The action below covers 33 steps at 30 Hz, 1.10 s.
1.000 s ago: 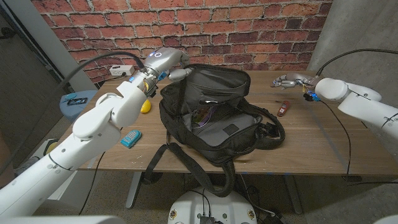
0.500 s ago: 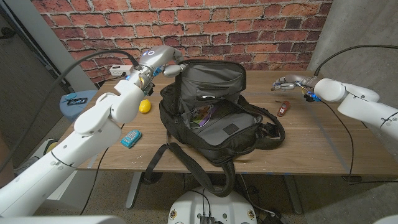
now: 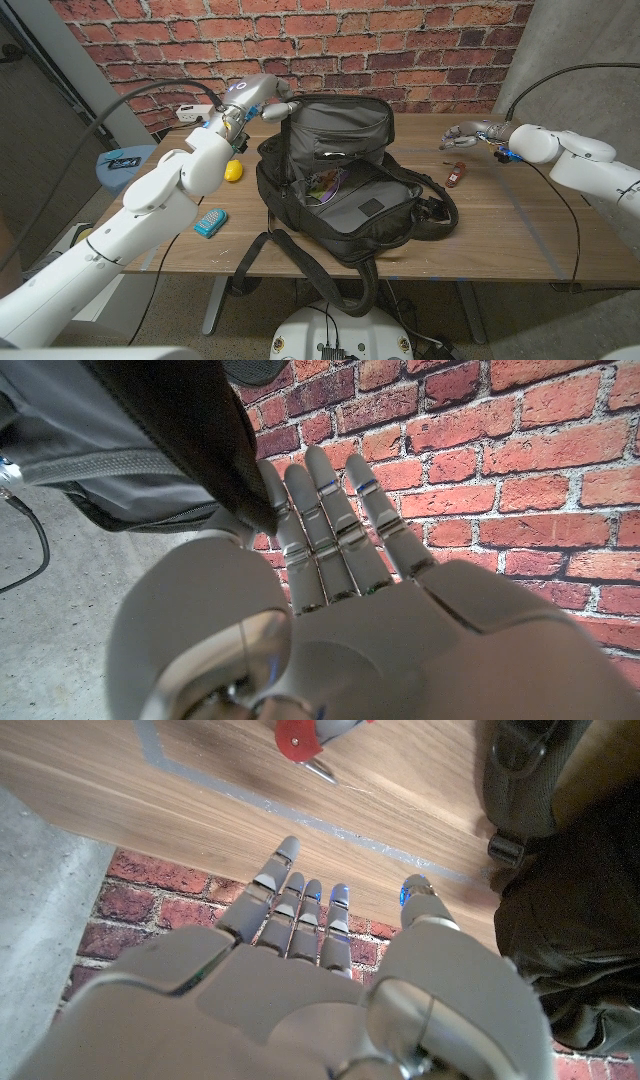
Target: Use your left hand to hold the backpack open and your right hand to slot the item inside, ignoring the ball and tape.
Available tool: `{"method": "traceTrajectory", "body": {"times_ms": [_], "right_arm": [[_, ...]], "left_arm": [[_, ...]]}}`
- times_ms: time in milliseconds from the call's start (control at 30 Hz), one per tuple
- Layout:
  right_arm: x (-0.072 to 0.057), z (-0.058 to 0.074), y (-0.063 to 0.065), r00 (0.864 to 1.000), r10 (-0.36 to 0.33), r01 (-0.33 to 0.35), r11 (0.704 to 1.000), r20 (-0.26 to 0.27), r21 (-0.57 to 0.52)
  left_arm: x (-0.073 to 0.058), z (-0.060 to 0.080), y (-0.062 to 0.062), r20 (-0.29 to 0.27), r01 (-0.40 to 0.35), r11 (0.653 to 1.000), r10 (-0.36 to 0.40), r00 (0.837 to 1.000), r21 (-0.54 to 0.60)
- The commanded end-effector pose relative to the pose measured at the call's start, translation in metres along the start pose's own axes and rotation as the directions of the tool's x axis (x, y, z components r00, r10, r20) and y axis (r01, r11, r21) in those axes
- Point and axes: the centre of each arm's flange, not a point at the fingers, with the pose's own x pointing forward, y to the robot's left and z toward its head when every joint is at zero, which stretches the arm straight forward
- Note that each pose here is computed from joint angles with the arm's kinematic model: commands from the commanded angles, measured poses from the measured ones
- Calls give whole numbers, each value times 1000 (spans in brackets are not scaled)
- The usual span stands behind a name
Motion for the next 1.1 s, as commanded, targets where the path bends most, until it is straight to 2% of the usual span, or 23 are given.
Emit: {"method": "traceTrajectory", "body": {"times_ms": [33,333,633,867,1100], "right_arm": [[0,5,2,997,54,-42,972,49,-231],[-2,11,7,992,78,-39,931,94,-362],[-11,10,9,989,68,-4,895,129,-446],[-14,13,10,981,97,0,864,167,-503],[-11,12,10,971,131,2,833,201,-553]], "left_arm": [[4,1,-7,-4,8,1000,-8,1000,6],[8,2,-8,1,15,1000,-15,1000,14],[11,4,-11,8,19,1000,-19,1000,20],[13,7,-12,9,28,999,-29,1000,26],[15,12,-14,2,35,999,-35,999,33]]}}
